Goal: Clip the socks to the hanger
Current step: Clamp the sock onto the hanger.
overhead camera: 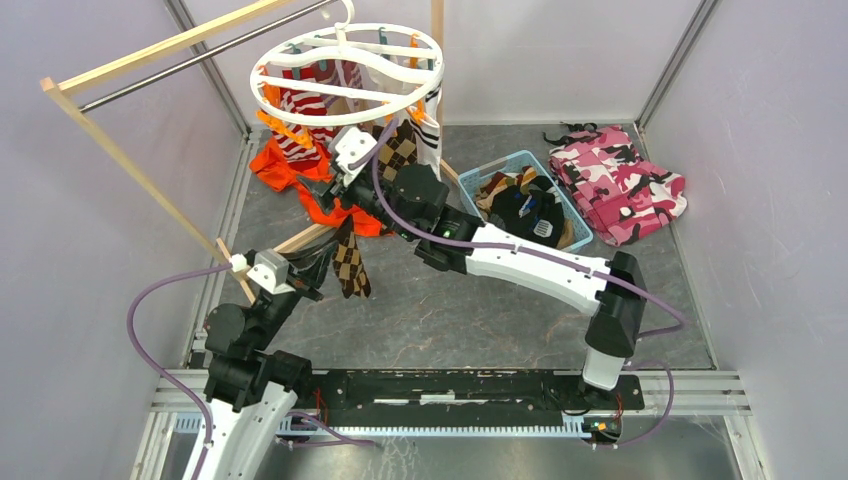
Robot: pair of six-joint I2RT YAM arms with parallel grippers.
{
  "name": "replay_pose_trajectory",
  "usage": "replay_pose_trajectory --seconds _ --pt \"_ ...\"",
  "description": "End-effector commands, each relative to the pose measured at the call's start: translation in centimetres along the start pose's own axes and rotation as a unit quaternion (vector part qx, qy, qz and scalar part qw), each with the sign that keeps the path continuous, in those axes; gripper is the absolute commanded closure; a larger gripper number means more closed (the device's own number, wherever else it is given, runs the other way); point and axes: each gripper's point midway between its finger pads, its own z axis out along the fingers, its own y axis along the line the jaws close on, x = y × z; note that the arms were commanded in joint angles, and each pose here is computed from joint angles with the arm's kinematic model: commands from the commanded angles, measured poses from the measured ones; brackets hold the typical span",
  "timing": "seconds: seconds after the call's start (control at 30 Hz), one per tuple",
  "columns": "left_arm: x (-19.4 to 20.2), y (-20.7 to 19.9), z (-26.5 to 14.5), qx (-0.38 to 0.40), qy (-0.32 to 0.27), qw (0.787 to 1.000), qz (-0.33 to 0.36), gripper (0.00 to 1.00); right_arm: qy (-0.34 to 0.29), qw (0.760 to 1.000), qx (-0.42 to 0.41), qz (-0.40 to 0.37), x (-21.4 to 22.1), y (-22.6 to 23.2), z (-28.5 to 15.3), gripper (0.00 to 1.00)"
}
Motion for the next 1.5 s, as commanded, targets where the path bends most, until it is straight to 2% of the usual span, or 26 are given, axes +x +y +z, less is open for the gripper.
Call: replay_pose_trajectory --seconds 0.0,0.23,0.83,1.2,1.47 --pt "-0.6 0.3 0.0 -0.004 -0.017 0.999 0.031 0.98 -0.060 0.996 0.068 0.027 -3.4 -1.5 0.9 0.26" --pt "-0.5 0.1 0.1 0.003 -0.023 0.999 0.033 0.98 -0.086 0.991 0.092 0.032 -4.0 -1.0 2.6 0.26" --pt "-1.0 -0.3 0.4 0.016 -0.024 0.999 0.034 0.98 -0.098 0.978 0.179 0.030 -2.6 -2.5 5.2 0.32" --pt "-1.0 -0.5 0.3 0.021 -0.020 0.999 0.033 0.98 -0.117 0.972 0.201 0.022 -2.8 -3.3 5.7 0.40" --pt "-0.9 -0.4 0.1 0.016 -0.020 0.999 0.031 0.98 -0.131 0.970 0.205 0.020 -3.1 -4.3 6.0 0.54"
